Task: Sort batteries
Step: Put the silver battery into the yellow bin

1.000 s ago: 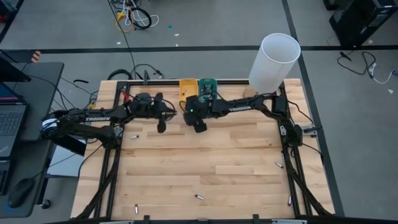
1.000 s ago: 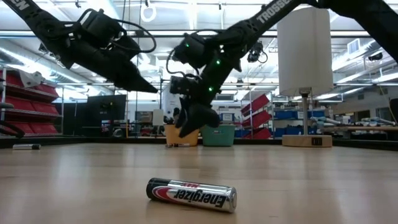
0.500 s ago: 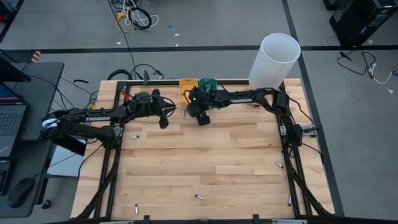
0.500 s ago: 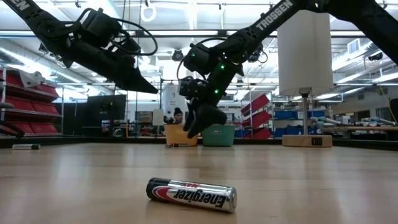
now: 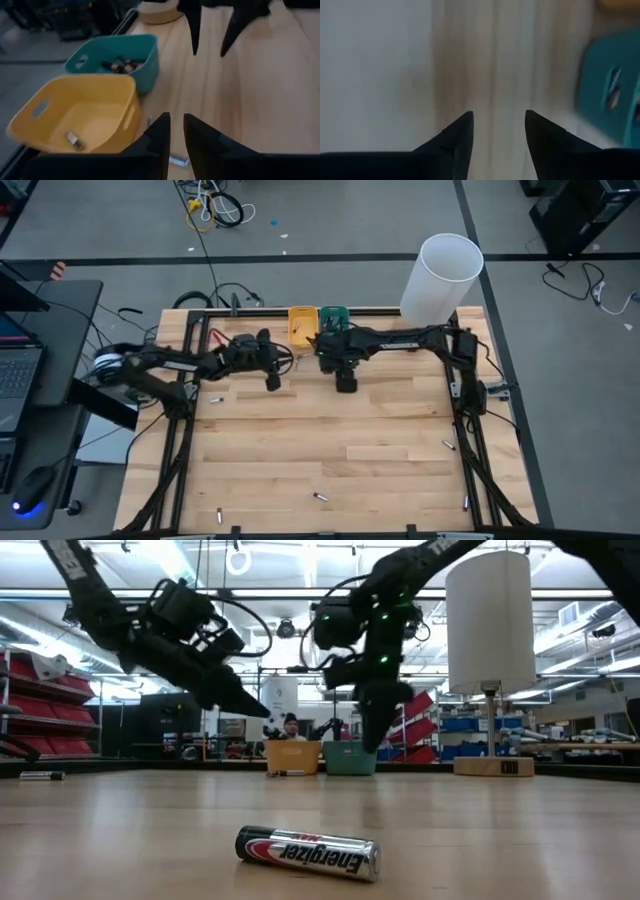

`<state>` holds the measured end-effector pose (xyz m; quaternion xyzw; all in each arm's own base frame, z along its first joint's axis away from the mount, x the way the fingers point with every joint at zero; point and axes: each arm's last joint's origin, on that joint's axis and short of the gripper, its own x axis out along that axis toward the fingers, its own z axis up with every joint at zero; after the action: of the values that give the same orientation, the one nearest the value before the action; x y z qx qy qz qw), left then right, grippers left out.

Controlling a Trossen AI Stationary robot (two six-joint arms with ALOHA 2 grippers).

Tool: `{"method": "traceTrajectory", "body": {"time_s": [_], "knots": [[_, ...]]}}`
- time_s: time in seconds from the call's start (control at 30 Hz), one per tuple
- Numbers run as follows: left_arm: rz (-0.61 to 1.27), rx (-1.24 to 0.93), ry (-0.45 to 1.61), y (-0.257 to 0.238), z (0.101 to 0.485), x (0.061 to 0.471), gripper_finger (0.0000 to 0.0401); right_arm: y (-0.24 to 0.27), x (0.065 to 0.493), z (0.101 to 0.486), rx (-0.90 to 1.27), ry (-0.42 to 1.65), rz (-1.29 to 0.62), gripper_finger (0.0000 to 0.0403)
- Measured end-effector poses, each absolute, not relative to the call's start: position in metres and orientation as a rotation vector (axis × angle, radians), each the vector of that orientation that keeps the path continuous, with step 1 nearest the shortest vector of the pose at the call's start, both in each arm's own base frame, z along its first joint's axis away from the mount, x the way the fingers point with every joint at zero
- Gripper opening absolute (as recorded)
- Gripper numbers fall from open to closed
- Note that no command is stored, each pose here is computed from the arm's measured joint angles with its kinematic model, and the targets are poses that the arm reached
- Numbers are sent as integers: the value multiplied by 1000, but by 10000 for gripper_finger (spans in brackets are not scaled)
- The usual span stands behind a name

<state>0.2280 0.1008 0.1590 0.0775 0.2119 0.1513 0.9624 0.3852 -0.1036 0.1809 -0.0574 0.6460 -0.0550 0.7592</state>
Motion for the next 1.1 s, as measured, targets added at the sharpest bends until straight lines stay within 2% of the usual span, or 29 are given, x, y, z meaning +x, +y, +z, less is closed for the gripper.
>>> {"method": "traceTrajectory", "body": {"time_s": [0.17,0.3,0.43,0.6,0.77,0.93,1.1], "knots": [[347,131,355,105,144,242,94,-93,349,194,-9,1447,-141,150],[391,53,341,110,135,253,131,-78,300,210,43,1558,-292,140],[384,-10,405,116,121,268,176,-59,263,229,105,1436,-386,132],[383,-94,486,125,107,287,215,-34,225,242,167,1271,-409,130],[455,-130,543,132,102,299,224,-16,200,251,234,1180,-413,130],[539,-77,643,136,100,301,224,1,187,255,264,1134,-382,130],[525,-31,666,136,101,301,222,13,186,254,258,1127,-359,130]]}}
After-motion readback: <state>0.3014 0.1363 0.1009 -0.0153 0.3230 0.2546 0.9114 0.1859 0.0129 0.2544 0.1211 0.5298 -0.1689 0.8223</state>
